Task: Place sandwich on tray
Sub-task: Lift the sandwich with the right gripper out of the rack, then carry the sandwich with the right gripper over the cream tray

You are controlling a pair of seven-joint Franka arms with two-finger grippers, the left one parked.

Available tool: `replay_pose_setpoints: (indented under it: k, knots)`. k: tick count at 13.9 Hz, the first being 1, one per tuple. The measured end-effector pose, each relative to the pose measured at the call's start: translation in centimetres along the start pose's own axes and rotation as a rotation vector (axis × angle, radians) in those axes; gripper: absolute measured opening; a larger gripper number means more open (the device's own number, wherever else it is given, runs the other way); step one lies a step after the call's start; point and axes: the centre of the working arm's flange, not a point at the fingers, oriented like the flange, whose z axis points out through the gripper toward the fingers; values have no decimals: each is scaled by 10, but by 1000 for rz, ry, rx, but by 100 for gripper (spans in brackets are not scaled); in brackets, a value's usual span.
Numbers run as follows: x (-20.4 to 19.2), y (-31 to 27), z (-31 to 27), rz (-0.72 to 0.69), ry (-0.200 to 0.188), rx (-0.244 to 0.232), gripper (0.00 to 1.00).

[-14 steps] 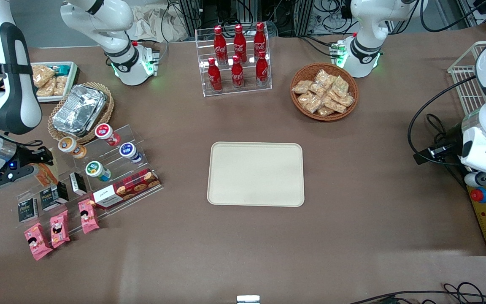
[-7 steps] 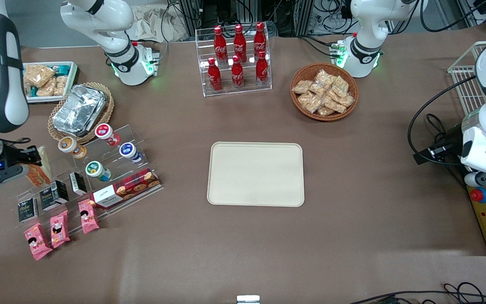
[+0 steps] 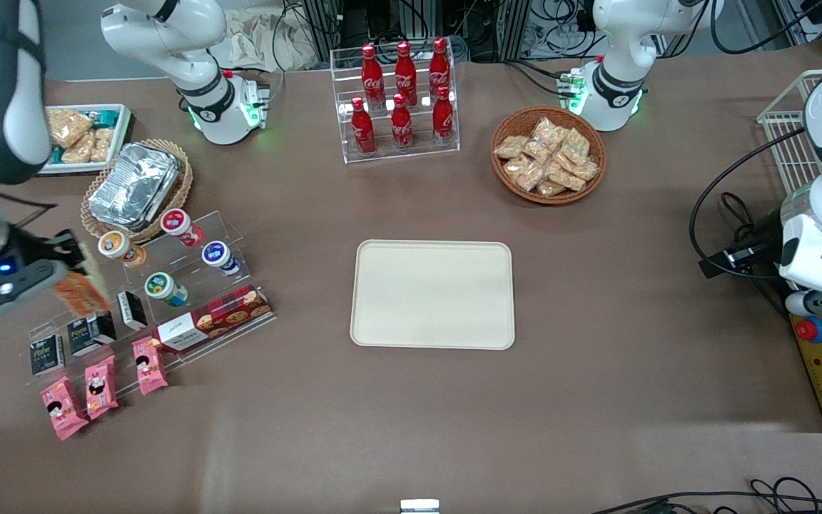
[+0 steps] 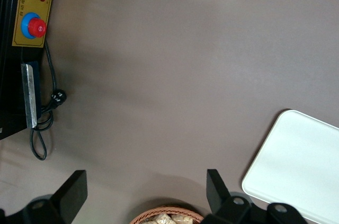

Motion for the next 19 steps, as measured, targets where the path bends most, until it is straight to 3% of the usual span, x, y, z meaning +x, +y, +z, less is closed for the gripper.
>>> replay_pose_setpoints:
  k: [4,7,9,12,14,19]
  knots:
    - [78,-113,10,-145,-7,18,40]
    - [138,-188,31,-238,15,95,40]
    - [171,-209,45,-265,57,107,40]
    - [221,-244,82,-315,160,85,40]
    - [246,-271,115,-351,208,78,40]
    - [280,-335,176,-434,272,43,40]
